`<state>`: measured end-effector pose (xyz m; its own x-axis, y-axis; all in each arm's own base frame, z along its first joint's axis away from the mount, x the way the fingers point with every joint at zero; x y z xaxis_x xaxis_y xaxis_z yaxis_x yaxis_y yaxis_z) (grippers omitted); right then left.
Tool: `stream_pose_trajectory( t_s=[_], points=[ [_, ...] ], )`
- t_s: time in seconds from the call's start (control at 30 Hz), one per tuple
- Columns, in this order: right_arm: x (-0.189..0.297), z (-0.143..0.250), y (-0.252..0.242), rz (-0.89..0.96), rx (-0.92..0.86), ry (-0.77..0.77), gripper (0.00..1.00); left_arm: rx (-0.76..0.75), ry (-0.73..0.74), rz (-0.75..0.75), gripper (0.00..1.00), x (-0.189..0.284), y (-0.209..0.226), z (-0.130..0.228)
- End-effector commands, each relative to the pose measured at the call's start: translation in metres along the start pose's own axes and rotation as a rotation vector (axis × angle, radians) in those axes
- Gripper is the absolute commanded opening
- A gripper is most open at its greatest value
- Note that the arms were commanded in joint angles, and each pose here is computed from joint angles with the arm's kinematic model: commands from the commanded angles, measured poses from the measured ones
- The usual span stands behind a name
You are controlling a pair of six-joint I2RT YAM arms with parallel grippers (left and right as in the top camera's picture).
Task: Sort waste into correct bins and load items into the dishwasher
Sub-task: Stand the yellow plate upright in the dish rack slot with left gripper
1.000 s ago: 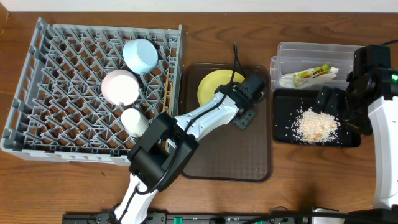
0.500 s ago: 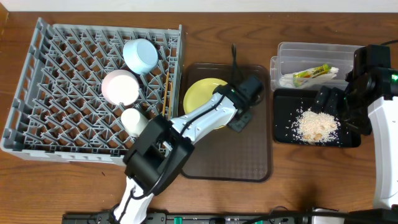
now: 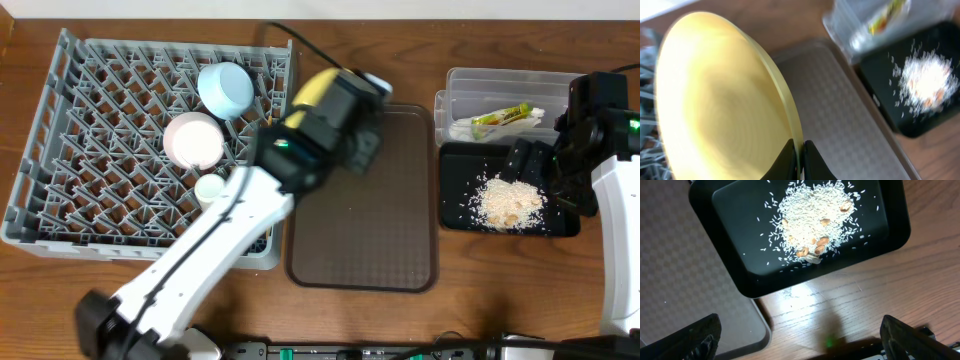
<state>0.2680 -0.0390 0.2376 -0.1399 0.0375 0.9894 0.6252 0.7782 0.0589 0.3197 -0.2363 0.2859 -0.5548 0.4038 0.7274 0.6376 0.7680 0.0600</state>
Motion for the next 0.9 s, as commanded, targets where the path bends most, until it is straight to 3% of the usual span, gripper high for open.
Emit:
stream_pose_trajectory(
  t_s=[0.0,0.23,0.33,0.47,0.87],
  points=[
    [0.005,0.0,-0.002,-0.009,0.009,-0.017,0.99,0.099,-0.088,0.079,0.07,0.026,0.016,-0.01],
    [0.005,0.0,-0.002,-0.008,0.021,-0.016,0.99,0.394,-0.147,0.223,0.07,0.037,0.07,-0.008],
    [0.005,0.0,-0.002,-0.008,0.021,-0.017,0.99,0.463,-0.191,0.343,0.08,0.047,0.087,-0.008],
    [0.005,0.0,-0.003,-0.002,0.021,-0.02,0.99,0.536,-0.199,0.395,0.07,0.047,0.11,-0.001],
    [0.005,0.001,-0.004,0.001,0.022,-0.015,0.99,0.746,-0.055,0.442,0.08,-0.032,0.167,0.05]
  ],
)
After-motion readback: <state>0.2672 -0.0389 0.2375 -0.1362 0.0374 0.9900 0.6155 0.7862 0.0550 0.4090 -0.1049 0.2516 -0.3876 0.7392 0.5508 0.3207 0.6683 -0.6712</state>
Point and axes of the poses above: each gripper's point midway between its finger pads, its own x axis back along the fingers, its own y axis along the line the jaws close on, z = x × y, the point moved 5 cm from there along x, back along the fingers, and after that the axes turned 12 degrees about -x, right-handed, at the moved point
